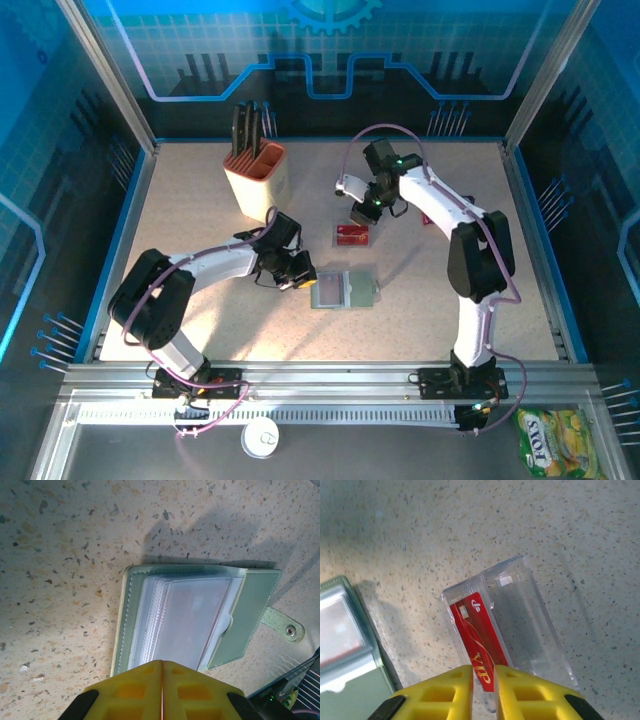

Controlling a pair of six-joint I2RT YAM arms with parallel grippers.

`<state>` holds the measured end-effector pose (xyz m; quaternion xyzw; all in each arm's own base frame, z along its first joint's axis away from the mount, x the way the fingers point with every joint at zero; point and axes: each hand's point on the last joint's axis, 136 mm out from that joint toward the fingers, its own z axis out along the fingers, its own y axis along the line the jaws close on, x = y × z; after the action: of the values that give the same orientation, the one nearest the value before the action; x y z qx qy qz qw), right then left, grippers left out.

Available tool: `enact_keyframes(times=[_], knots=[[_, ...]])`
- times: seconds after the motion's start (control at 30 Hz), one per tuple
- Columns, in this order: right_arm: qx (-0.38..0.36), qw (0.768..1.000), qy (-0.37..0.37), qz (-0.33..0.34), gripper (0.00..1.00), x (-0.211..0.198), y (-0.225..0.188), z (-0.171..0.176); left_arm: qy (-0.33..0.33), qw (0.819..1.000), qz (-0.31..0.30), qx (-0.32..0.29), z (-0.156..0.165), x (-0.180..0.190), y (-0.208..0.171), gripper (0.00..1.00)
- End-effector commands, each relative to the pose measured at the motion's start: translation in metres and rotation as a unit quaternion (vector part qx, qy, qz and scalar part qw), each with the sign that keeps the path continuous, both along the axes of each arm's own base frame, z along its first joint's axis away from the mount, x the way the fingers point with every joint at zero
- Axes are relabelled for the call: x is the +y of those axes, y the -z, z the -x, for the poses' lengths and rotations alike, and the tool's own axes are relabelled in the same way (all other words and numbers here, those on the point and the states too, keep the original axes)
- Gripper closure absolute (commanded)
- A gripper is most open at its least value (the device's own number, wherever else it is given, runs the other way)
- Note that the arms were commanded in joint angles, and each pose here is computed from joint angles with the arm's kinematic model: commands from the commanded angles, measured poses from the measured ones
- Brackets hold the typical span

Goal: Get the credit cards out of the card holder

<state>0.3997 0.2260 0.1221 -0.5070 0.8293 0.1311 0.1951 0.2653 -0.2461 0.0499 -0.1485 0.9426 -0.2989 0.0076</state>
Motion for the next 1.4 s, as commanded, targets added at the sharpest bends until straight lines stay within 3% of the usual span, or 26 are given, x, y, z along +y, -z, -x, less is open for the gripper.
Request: enact_keyframes(times=[0.0,0.27,0.57,0.87,1.17,1.37], knots=[[0.021,0.989,0.130,-0.064,0.81,0.008,-0.013,-0.002,0.001,1.000,0.004,0.013,0.002,0.001,0.006,0.93],[0.122,0.929,0.313,-0.156,0.85,0.008,-0.003,0.035,0.007,1.000,-0.005,0.020,0.006,0.004,0.013,0.97],[0.231,0.874,0.374,-0.210,0.85,0.031,0.006,0.085,0.013,0.999,-0.027,0.031,0.015,0.012,0.025,0.99],[0.281,0.866,0.374,-0.176,0.85,0.055,0.025,0.129,0.019,0.998,-0.034,0.041,0.018,0.014,0.036,1.00],[0.322,0.858,0.368,-0.156,0.66,0.071,0.043,0.155,0.020,0.998,-0.040,0.051,0.021,0.016,0.044,1.00],[0.337,0.857,0.366,-0.137,0.63,0.078,0.058,0.162,0.019,0.997,-0.046,0.055,0.022,0.017,0.047,1.00]])
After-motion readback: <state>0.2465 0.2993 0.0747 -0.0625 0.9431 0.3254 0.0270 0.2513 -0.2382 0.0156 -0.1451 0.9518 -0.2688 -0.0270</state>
